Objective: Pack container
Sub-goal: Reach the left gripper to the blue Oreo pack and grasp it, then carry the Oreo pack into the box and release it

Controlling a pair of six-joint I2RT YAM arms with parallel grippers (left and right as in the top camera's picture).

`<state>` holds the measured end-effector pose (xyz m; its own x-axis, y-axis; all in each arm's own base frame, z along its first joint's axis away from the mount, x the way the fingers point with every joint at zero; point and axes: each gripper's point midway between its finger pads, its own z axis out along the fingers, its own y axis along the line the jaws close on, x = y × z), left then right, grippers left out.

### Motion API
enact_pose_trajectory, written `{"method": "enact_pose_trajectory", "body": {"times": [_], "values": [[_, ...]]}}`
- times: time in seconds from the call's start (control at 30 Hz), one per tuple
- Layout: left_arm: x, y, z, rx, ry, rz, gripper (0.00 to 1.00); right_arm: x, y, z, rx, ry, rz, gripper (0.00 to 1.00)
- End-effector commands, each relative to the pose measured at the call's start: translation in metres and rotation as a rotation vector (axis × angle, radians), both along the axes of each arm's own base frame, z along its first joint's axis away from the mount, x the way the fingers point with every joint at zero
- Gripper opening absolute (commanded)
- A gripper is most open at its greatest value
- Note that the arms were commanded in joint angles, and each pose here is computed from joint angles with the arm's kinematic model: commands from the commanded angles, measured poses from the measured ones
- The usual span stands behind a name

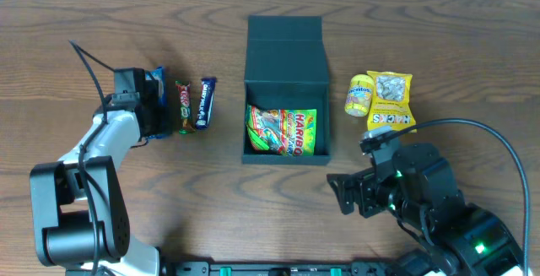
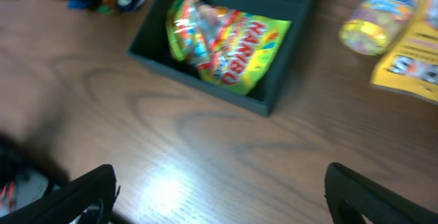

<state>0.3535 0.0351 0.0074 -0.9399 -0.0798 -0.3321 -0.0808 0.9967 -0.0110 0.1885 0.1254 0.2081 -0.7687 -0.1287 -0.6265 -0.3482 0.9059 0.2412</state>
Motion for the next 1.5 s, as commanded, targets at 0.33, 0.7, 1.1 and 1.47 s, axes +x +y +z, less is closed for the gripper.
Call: {"method": "enact_pose_trajectory", "body": {"times": [0.33, 0.7, 1.1, 1.47], "values": [[0.027, -0.013, 0.148, 0.013, -0.167, -0.036, 0.06, 0.011, -0.066, -0.01, 0.018, 0.087, -0.459, 0.99], [-0.013, -0.188, 0.206, 0.085, -0.381, -0.931, 0.06, -0.001, -0.109, -0.007, 0.026, 0.074, -0.646, 0.99], [-0.023, -0.266, 0.149, 0.283, -0.376, -1.596, 0.06, -0.003, -0.111, -0.005, 0.001, 0.052, -0.622, 0.99], [0.022, -0.267, 0.091, 0.447, -0.315, -1.624, 0.06, -0.002, -0.111, -0.004, 0.003, 0.048, -0.622, 0.99]]}}
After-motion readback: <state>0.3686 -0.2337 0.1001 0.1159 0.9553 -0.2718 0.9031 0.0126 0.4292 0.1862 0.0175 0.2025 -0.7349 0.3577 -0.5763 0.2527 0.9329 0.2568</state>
